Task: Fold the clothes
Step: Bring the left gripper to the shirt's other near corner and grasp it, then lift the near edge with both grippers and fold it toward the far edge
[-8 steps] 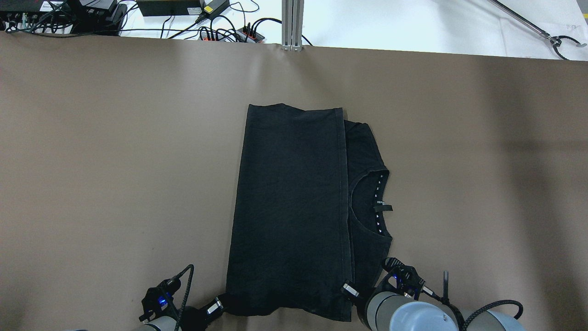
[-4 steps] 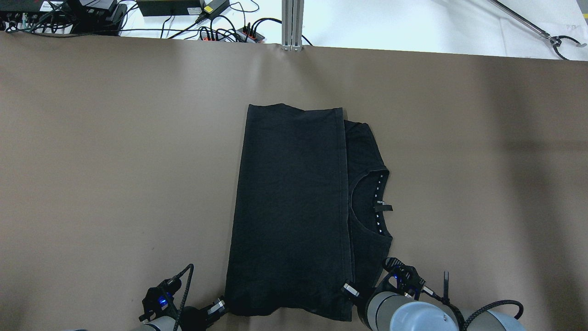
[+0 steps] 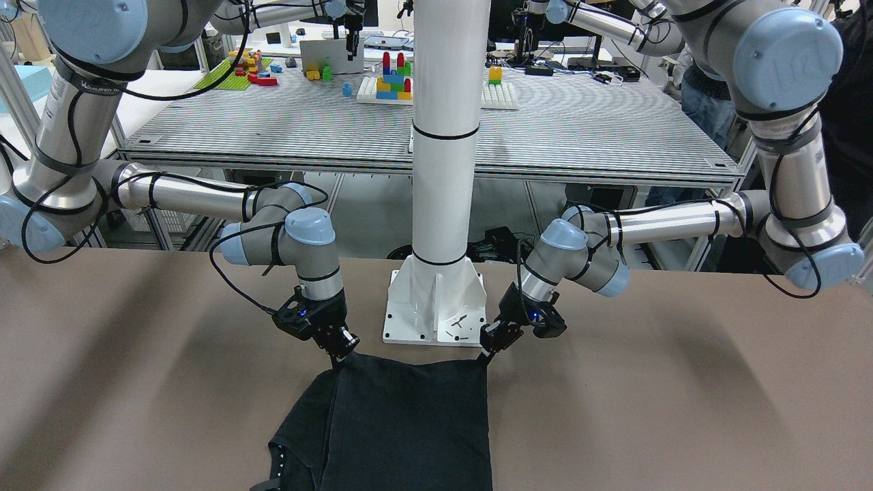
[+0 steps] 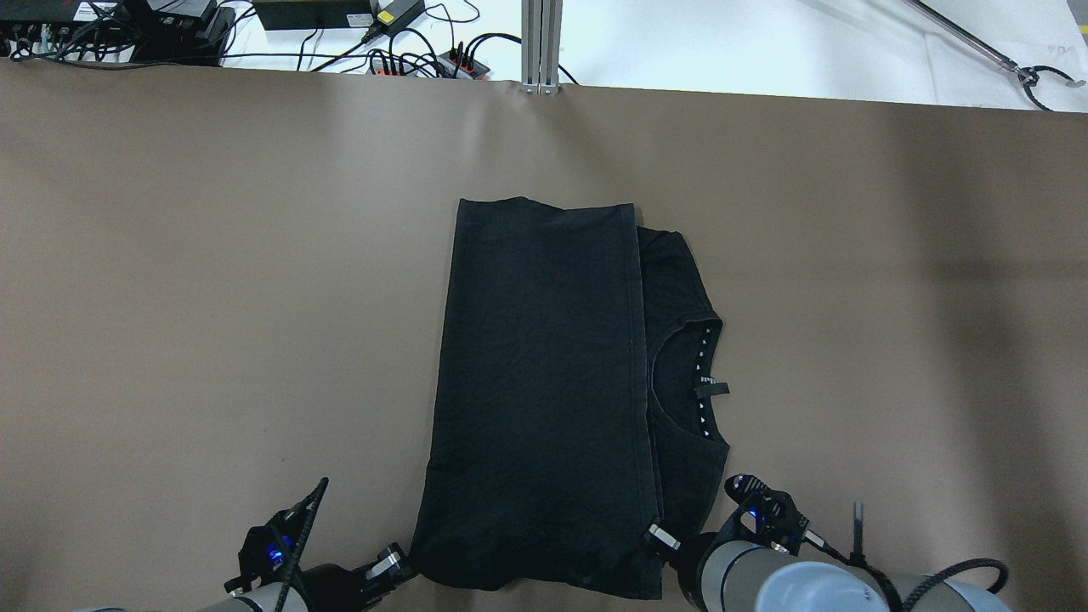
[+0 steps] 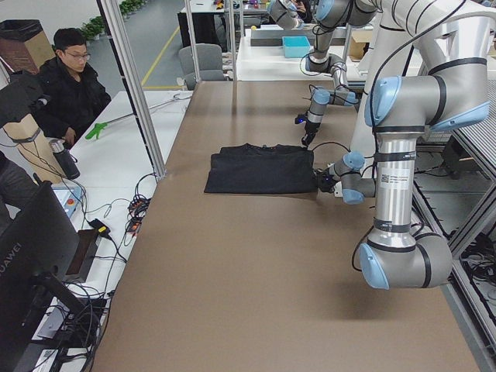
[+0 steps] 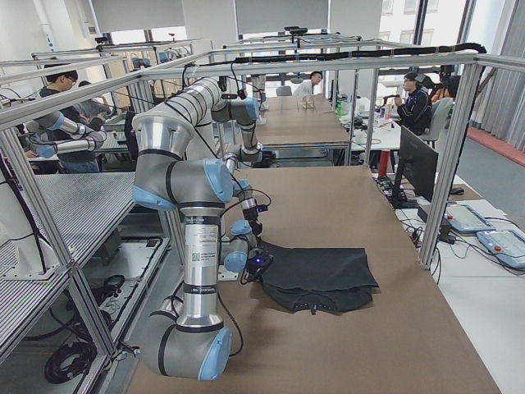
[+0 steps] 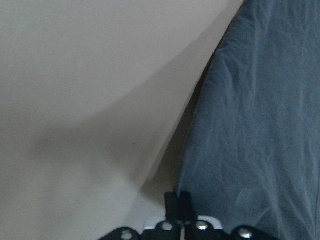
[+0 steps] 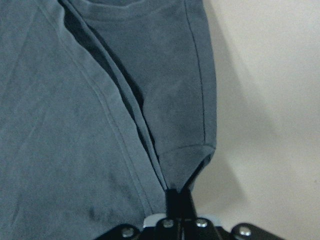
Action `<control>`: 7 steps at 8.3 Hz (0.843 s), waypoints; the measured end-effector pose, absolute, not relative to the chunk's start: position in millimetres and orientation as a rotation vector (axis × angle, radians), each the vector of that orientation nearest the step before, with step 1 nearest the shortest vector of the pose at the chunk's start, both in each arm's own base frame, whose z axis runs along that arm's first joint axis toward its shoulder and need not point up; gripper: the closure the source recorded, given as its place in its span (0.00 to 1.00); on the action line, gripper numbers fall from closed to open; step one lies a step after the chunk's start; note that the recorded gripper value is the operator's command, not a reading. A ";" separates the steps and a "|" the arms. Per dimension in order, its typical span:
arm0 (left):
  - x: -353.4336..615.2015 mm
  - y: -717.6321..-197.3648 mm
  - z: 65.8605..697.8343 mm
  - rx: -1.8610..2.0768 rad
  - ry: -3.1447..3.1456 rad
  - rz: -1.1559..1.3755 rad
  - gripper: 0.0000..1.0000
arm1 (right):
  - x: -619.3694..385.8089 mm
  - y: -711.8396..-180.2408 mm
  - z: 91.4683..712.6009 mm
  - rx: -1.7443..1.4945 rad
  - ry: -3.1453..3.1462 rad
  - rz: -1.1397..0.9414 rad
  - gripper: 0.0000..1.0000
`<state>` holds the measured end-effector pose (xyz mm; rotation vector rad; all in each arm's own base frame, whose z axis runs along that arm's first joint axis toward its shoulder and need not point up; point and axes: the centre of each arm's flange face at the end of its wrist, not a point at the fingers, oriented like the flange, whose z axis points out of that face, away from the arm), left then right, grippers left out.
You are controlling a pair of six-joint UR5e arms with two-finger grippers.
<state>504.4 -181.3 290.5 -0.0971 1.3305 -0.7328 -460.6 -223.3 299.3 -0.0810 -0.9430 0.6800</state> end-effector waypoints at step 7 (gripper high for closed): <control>405.0 -382.6 202.0 -0.090 1.313 -0.846 1.00 | -399.2 -385.7 239.5 -0.097 -1.059 0.839 1.00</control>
